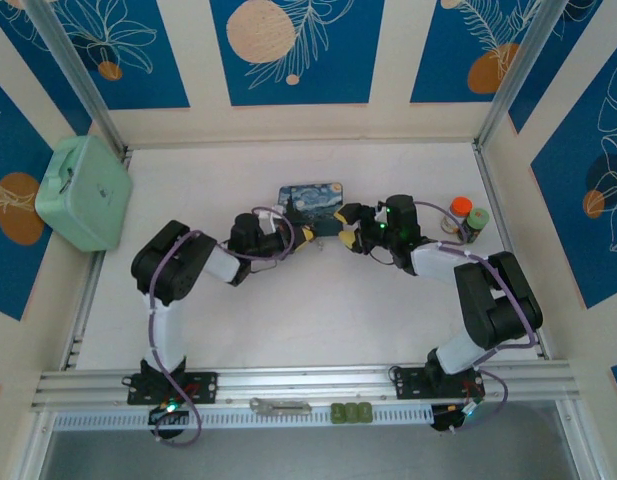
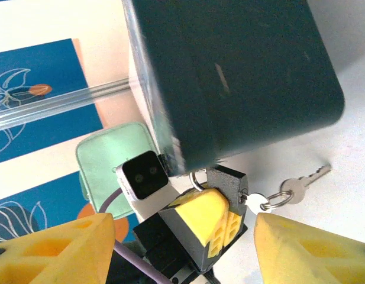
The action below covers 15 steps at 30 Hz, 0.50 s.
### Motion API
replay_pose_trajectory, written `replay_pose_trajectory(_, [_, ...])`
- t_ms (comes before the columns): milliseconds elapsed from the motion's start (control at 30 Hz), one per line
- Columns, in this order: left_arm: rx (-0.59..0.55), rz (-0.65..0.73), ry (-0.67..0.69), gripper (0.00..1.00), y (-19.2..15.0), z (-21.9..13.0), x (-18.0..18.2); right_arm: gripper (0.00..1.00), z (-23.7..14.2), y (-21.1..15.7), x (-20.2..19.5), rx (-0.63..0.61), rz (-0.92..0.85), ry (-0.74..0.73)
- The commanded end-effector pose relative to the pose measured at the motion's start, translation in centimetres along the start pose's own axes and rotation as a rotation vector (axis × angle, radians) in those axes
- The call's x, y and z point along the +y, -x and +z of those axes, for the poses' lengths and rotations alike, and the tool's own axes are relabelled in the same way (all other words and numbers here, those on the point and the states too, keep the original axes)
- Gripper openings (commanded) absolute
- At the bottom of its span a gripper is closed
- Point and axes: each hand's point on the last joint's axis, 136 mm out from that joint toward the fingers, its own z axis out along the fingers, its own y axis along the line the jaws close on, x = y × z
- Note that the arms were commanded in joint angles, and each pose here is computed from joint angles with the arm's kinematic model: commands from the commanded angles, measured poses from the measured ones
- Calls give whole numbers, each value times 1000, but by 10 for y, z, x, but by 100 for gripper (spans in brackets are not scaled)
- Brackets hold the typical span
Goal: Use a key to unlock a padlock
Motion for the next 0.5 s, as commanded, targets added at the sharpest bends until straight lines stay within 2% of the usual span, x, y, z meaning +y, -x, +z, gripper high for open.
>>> replay_pose_trajectory(0, [12,33,88,0,-5,-5,14,63,-1,1,-1,7,-37,-27])
replay_pose_trajectory(200, [36,9,174,2,-14,-8,36,63,-4,0,-3,-1,-49,-39])
replay_pose_trajectory(367, [35,19,186,58,-15,-16,30,63,-9,0,1,-13,-71,-40])
replay_pose_trajectory(400, [37,21,194,66,-16,-19,29,63,-10,0,1,-15,-81,-46])
replay_pose_trajectory(467, [33,27,210,75,-15,-25,28,63,-11,-2,4,-21,-110,-56])
